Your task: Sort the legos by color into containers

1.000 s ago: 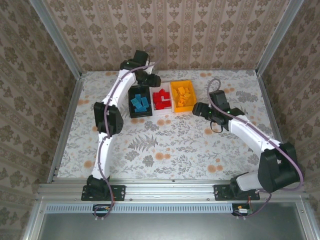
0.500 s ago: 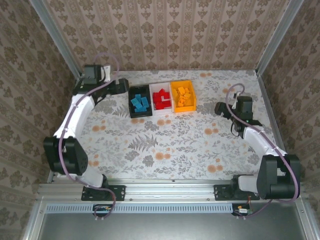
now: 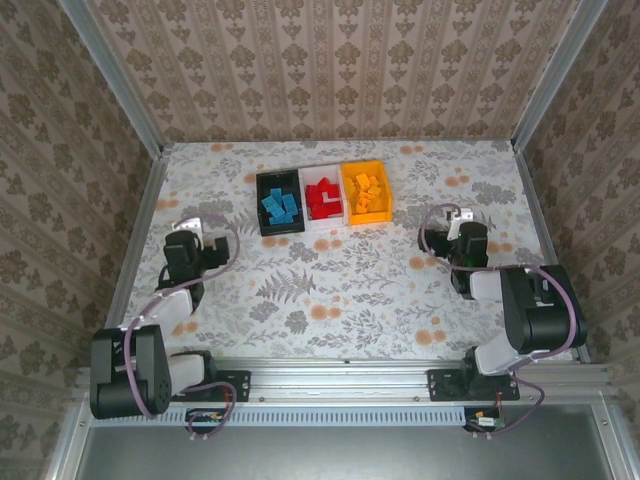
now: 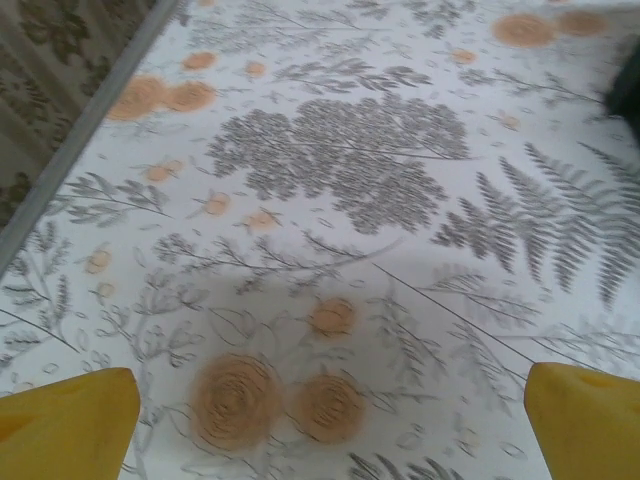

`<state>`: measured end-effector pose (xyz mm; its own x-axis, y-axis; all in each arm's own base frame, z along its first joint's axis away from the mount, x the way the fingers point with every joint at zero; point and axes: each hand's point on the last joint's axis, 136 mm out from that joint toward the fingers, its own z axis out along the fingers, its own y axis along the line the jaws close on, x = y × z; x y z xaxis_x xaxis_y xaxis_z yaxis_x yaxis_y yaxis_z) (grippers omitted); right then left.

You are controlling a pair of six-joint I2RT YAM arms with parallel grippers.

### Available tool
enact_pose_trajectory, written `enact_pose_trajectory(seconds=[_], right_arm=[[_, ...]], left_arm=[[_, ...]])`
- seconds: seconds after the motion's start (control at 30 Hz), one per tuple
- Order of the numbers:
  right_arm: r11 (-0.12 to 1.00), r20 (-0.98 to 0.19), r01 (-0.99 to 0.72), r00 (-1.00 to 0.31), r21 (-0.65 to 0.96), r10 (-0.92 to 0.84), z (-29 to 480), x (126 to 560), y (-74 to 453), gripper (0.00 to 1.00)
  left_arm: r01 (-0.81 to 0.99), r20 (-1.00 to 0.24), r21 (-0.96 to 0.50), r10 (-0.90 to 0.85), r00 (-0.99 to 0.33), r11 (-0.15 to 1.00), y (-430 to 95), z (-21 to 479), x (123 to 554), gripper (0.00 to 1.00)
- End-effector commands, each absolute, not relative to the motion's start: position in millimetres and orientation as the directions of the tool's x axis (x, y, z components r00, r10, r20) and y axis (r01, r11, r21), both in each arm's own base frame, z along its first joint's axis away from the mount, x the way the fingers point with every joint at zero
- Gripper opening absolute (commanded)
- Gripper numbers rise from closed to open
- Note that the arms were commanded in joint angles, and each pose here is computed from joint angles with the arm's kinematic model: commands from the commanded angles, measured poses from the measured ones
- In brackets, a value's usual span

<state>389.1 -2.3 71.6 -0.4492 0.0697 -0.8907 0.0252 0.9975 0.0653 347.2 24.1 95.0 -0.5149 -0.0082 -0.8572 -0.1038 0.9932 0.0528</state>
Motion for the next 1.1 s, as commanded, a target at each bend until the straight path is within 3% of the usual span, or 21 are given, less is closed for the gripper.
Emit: enact_pose_trajectory(seconds=[0.0, 0.2, 0.43, 0.57, 1.07], right_arm=[[0.999, -0.937, -0.01, -0.347, 0.041, 0.035, 97, 400, 2, 0.98], [0.999, -0.938, -0.007, -0.344, 0.039, 0.034, 97, 400, 2, 1.0], [0.999, -0.938, -0.007, -0.344, 0.04, 0.035, 97, 400, 2, 1.0], [0.999, -0.938, -0.008, -0.344, 0.039, 0.034, 97, 400, 2, 1.0], [0.999, -0.938, -0.009, -0.346, 0.039, 0.033, 97, 400, 2, 1.0]], left_arm=[[-0.093, -0.926, 0.095, 0.053, -0.374, 0.991, 29, 120, 376, 1.0], [-0.042, -0.905, 0.075, 0.05, -0.422, 0.996, 18, 112, 396, 1.0], [-0.043, -0.959, 0.108, 0.092, -0.268, 0.993, 7, 101, 390, 1.0], [-0.053, -0.933, 0.108, 0.083, -0.351, 0.993, 8, 95, 397, 1.0], [-0.056, -0.935, 0.118, 0.091, -0.342, 0.991, 8, 96, 398, 1.0]])
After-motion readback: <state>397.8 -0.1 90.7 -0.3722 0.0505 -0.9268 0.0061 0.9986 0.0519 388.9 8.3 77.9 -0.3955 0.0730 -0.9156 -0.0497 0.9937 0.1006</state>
